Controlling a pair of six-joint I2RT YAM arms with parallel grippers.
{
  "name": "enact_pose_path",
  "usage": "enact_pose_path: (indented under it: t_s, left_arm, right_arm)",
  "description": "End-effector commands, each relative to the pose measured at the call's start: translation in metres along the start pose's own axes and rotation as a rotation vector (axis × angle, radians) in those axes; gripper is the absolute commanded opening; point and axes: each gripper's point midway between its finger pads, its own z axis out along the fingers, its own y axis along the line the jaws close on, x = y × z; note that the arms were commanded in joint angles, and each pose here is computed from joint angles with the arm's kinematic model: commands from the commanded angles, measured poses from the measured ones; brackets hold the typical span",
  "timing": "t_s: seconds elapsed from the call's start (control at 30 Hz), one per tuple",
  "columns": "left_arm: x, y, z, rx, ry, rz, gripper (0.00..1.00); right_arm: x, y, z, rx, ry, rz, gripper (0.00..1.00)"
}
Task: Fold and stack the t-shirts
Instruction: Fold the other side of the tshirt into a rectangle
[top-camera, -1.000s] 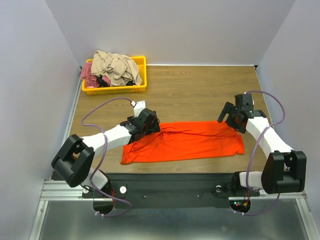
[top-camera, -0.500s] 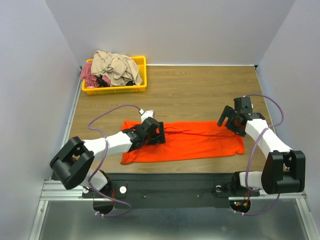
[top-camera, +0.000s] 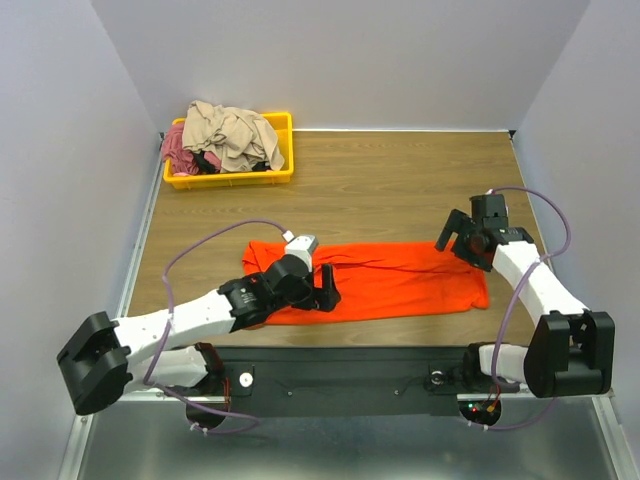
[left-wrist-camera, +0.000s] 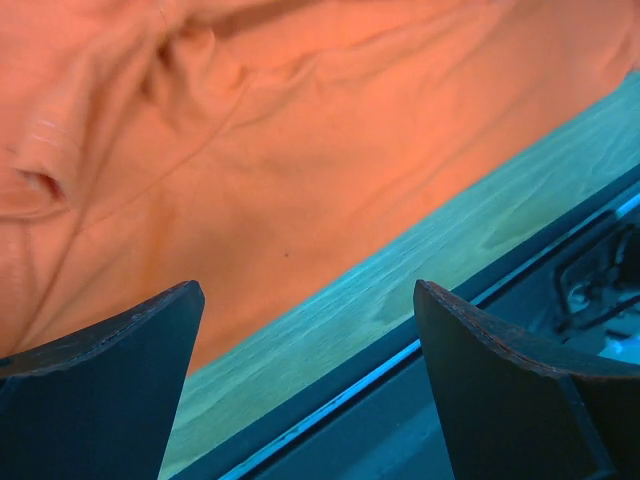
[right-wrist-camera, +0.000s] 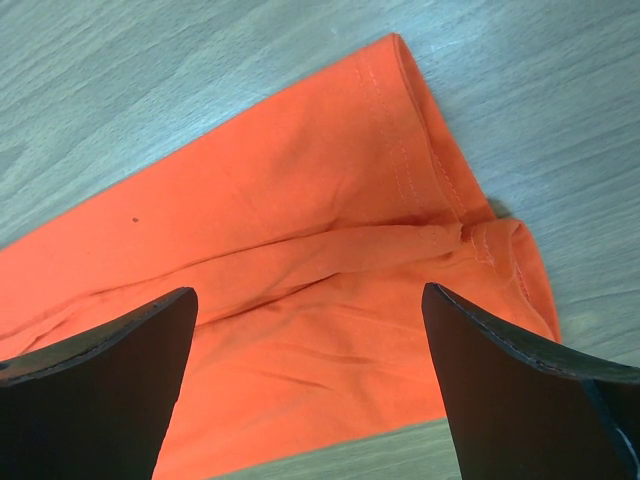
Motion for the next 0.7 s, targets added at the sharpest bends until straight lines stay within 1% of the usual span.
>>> enact_pose_path:
  t_s: [0.0,0.03,0.07,0.13,0.17,0.23,0.27,0.37,0.47,0.6,0.67]
  left_arm:
    - [-0.055,0.016,-0.019,-0.157,-0.217,-0.026,0.99]
    - [-0.063,0.024,-0.019,-0.205,-0.248,-0.042,0.98]
    - [-0.079,0.036,-0.021,-0.260,-0.298,-0.078,0.99]
    - [-0.093,0.053,-0.016,-0.313,-0.323,-0.110,0.99]
    - [-0.102,0.074,-0.010,-0.370,-0.321,-0.151,0.99]
    - [-0.100,0.091,0.006,-0.410,-0.275,-0.165,0.98]
    - [-0.107,0.091,0.011,-0.399,-0.282,-0.172,0.99]
    - [-0.096,0.087,0.029,-0.355,-0.220,-0.147,0.99]
    - [-0.086,0.070,0.045,-0.236,-0.180,-0.144,0.98]
    - [-0.071,0.067,0.050,-0.206,-0.147,-0.145,0.98]
    - [-0.063,0.059,0.051,-0.174,-0.141,-0.127,0.99]
  right_arm:
    - [-0.013,0.012,-0.010,-0.062,-0.051,-0.024,1.00]
    - [-0.013,0.012,-0.011,-0.067,-0.050,-0.025,1.00]
    - [-0.013,0.013,-0.011,-0.073,-0.053,-0.030,1.00]
    - [-0.013,0.014,-0.012,-0.077,-0.049,-0.032,1.00]
    - [-0.012,0.014,-0.011,-0.081,-0.046,-0.040,1.00]
    - [-0.010,0.013,-0.011,-0.080,-0.043,-0.039,1.00]
    - [-0.009,0.013,-0.011,-0.081,-0.041,-0.041,1.00]
    - [-0.009,0.013,-0.011,-0.081,-0.042,-0.040,1.00]
    - [-0.009,0.010,-0.010,-0.063,-0.046,-0.031,1.00]
    - [-0.006,0.007,-0.007,-0.048,-0.037,-0.032,1.00]
    - [-0.005,0.006,-0.006,-0.044,-0.033,-0.033,1.00]
